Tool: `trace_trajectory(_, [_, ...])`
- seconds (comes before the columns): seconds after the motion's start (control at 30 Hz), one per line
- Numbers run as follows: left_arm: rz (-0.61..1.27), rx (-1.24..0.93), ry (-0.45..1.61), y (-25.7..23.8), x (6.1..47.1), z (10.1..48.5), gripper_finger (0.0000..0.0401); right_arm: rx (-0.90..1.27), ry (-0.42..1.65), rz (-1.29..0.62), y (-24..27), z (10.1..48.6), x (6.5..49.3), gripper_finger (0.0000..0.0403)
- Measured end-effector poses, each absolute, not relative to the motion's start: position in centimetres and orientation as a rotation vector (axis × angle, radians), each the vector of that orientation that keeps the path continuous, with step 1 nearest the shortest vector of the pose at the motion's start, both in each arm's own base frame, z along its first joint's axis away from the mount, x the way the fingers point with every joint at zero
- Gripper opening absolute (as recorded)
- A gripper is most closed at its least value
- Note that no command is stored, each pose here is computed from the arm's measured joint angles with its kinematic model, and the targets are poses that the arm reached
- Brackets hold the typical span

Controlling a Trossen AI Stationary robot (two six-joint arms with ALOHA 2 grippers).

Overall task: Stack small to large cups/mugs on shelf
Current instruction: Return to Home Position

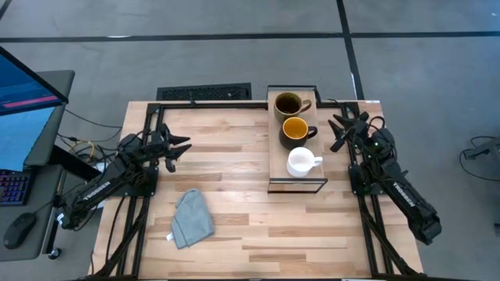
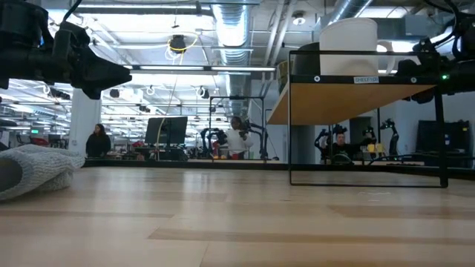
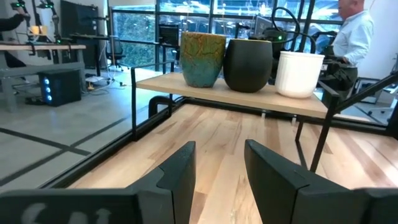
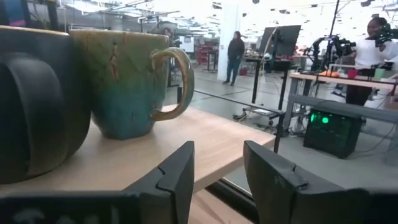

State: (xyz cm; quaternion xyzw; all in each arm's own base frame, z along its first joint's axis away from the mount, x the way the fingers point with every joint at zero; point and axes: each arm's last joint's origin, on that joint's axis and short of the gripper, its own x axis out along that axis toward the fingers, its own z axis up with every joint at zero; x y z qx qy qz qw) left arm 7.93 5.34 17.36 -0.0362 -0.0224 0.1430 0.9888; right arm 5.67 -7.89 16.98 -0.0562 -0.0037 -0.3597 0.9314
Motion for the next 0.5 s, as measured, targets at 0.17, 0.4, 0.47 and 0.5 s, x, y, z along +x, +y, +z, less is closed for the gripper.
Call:
trace_trajectory(0.17, [0.287, -0.078, -0.046, 5.34, 7.93, 17.36, 0.0128, -0.084, -0.004, -0.734, -7.96, 16.87, 5.73, 0.016])
trace_trajectory(0.4, [0.287, -0.127, -0.053, 5.34, 7.93, 17.36, 0.0128, 0.112, -0.082, -0.726, -7.95, 16.88, 5.74, 0.016])
trace_trajectory(0.47, [0.288, -0.119, -0.052, 5.34, 7.93, 17.36, 0.0128, 0.126, -0.087, -0.726, -7.95, 16.88, 5.74, 0.0161])
trace_trajectory(0.5, [0.289, -0.114, -0.051, 5.34, 7.93, 17.37, 0.0128, 0.127, -0.087, -0.726, -7.95, 16.88, 5.74, 0.0161])
